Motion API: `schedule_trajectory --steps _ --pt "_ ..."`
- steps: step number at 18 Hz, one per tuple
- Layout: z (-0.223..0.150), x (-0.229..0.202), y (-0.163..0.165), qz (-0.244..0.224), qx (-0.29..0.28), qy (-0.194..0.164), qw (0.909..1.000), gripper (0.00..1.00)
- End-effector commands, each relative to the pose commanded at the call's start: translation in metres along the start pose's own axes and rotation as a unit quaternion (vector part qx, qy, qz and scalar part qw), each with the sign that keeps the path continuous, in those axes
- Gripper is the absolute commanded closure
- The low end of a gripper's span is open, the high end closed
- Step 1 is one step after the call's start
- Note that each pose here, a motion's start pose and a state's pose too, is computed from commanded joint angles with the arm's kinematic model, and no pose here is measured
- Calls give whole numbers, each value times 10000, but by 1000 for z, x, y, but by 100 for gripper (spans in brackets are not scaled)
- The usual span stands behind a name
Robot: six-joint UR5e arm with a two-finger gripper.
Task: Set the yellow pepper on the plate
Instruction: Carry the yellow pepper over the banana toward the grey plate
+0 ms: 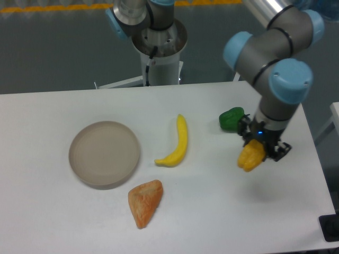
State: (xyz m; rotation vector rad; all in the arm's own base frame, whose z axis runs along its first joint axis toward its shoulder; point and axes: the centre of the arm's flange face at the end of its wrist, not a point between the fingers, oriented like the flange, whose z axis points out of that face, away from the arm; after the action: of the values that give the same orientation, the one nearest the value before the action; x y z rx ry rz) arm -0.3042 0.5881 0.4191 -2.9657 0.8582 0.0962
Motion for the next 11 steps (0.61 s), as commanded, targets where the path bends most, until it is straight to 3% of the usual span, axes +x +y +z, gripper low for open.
schedule_trajectory --steps 5,11 --pt "-1 84 -67 165 -27 175 9997 85" --pt "38 184 -130 624 -187 517 9965 85"
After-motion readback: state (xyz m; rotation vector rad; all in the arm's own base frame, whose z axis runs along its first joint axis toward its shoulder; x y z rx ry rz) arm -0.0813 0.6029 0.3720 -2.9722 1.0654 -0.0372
